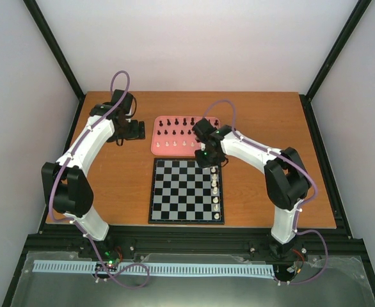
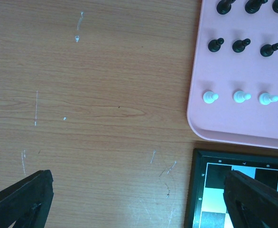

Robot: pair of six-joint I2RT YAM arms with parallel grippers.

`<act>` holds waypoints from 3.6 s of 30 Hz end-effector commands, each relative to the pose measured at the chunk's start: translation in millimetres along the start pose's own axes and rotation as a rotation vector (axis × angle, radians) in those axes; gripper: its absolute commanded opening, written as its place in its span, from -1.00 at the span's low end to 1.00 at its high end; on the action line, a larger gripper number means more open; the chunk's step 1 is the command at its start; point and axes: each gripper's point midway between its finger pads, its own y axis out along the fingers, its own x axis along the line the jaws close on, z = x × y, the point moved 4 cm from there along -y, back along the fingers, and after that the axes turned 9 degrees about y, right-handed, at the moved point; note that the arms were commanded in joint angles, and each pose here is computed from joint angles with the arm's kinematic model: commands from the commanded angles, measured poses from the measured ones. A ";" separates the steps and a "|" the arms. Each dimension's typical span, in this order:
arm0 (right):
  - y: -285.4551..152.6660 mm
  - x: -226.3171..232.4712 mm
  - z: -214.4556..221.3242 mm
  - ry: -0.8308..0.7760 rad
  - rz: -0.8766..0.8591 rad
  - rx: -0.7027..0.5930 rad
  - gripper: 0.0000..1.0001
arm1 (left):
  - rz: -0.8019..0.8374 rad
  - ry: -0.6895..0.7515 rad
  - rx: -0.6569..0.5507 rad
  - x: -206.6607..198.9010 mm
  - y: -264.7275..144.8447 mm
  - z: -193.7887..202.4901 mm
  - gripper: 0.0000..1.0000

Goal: Set up the chess pieces on the board
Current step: Place the chess piece on the chessboard, then pick up the chess piece from the storage box.

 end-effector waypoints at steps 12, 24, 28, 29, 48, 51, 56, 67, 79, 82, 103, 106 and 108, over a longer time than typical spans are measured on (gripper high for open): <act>24.0 0.7 -7.6 -0.006 0.014 -0.020 -0.80 | 0.002 0.010 -0.032 -0.2 -11.1 -2.8 0.99; 32.6 -8.6 -23.2 0.018 0.042 -0.029 -0.79 | 0.004 0.011 -0.025 -1.6 -6.3 -5.4 0.99; 37.5 -11.6 -25.1 0.021 0.049 -0.013 -0.79 | 0.003 0.013 -0.019 -1.6 -4.4 -4.5 0.99; 38.1 -11.9 -24.9 0.021 0.046 -0.009 -0.80 | 0.002 0.013 -0.018 -1.8 -3.7 -4.4 1.00; 47.2 -13.7 -24.6 0.025 0.051 -0.003 -0.73 | 0.011 0.014 -0.006 -4.2 1.6 -5.9 0.99; 46.2 -14.5 -25.5 0.024 0.056 -0.009 -0.65 | 0.011 0.015 -0.006 -4.1 1.4 -5.7 0.99; 42.7 -14.7 -27.2 0.021 0.061 -0.021 -0.51 | 0.009 0.015 -0.010 -3.6 -0.1 -6.1 1.00; -6.4 -3.8 -50.5 0.010 0.035 -0.121 -0.18 | 0.008 0.014 -0.013 -2.9 -2.1 -5.0 1.00; 18.2 -21.5 -97.8 0.064 0.100 -0.118 -0.23 | 0.001 0.016 -0.018 -1.4 -5.1 -5.4 0.99; 30.8 -29.9 -103.6 0.085 0.098 -0.094 -0.25 | -0.004 0.016 -0.016 -1.1 -4.3 -5.4 1.00; 66.7 -44.5 -110.3 0.118 0.084 -0.035 -0.31 | -0.004 0.019 -0.003 -2.0 0.3 -6.1 0.99; 69.3 -45.7 -111.0 0.118 0.089 -0.033 -0.36 | -0.006 0.019 -0.001 -2.0 1.1 -6.2 0.99; 71.2 -47.2 -111.6 0.120 0.092 -0.032 -0.38 | -0.007 0.019 0.000 -1.8 1.5 -6.3 0.99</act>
